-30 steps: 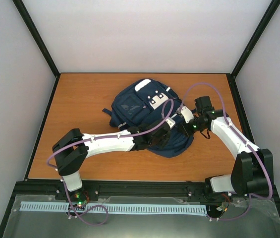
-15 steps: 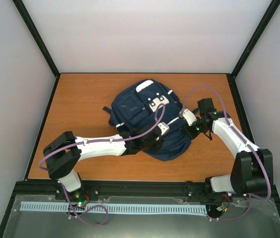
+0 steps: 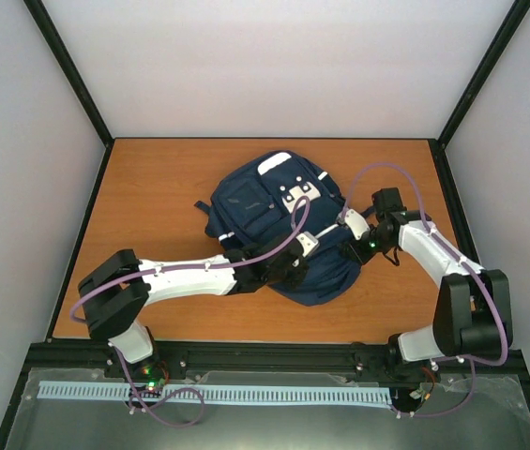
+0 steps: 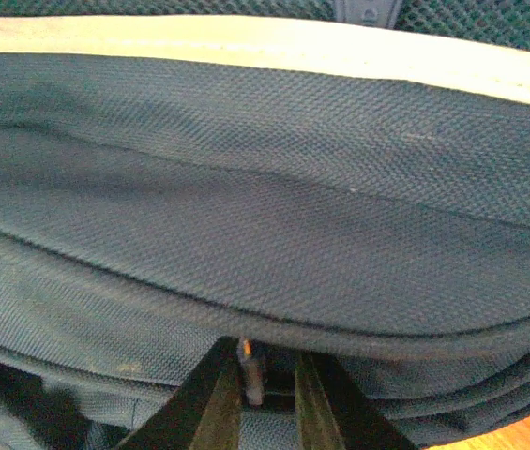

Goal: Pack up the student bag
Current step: Zip the student bag at the center of the board.

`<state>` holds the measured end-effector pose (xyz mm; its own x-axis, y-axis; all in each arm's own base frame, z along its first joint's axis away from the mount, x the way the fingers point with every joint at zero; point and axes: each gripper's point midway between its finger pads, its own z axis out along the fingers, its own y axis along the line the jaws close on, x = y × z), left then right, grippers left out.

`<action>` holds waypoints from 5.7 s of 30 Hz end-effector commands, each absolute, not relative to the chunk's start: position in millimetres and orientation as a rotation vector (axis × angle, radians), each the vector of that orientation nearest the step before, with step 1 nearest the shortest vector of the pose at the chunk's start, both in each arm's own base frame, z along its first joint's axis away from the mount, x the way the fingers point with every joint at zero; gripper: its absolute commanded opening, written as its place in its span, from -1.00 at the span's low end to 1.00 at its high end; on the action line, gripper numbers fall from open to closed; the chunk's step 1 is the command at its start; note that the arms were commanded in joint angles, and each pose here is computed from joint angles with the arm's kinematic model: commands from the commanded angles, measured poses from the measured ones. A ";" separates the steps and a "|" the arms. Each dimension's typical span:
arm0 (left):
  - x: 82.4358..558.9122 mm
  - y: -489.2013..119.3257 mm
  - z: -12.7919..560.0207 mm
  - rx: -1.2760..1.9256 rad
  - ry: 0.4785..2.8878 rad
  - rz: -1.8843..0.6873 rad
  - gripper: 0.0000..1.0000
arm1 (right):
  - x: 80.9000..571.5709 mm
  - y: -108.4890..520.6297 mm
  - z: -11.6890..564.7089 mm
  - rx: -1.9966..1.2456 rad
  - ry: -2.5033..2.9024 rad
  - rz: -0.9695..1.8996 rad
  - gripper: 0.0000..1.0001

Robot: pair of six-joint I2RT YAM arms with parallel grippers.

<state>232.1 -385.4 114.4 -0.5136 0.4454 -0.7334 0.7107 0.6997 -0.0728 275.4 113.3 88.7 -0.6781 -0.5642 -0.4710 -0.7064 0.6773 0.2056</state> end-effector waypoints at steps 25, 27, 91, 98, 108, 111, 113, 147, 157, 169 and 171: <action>181.2 -334.3 92.5 0.891 2.302 -0.552 -0.98 | 261.1 47.6 71.3 -1.271 2.580 0.072 -0.94; 176.3 -319.7 82.8 0.861 2.333 -0.509 -0.99 | 252.0 57.7 71.4 -1.315 2.559 0.145 -0.94; 163.6 -332.2 127.7 1.328 1.863 -0.344 -0.05 | 177.1 217.0 66.4 -1.860 2.395 0.695 -0.94; 164.5 -327.7 109.5 1.383 1.872 -0.249 -0.07 | 177.1 218.6 67.4 -1.854 2.403 0.714 -0.94; 173.5 -337.5 98.0 1.415 1.776 0.082 -0.60 | 175.6 217.2 64.6 -1.847 2.434 0.725 -0.94; 175.9 -336.8 105.5 1.367 1.779 0.080 -0.81 | 184.5 212.0 63.9 -1.822 2.446 0.667 -0.94; 175.8 -333.5 111.2 1.336 1.774 0.062 -0.87 | 197.4 205.9 63.7 -1.777 2.462 0.601 -0.94; 194.2 -356.2 108.7 1.060 1.849 -0.101 -0.92 | 282.8 152.7 173.6 -1.112 2.267 0.374 0.38; 230.4 -387.1 115.4 1.051 1.844 -0.205 -0.90 | 299.8 98.7 209.8 -0.753 2.197 0.290 1.00; 223.1 -359.5 224.7 0.860 1.906 -0.352 0.99 | 317.5 74.5 232.8 -0.489 2.142 0.446 1.00; 234.9 -340.5 251.0 0.758 1.928 -0.305 0.99 | 322.8 64.3 253.7 -0.448 2.087 0.362 1.00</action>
<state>218.2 -368.9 194.2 -0.2382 0.4711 -0.8493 0.7306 0.6631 0.1629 313.0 72.9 208.2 -0.6031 -0.2292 -0.7640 -0.4898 0.8624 0.1280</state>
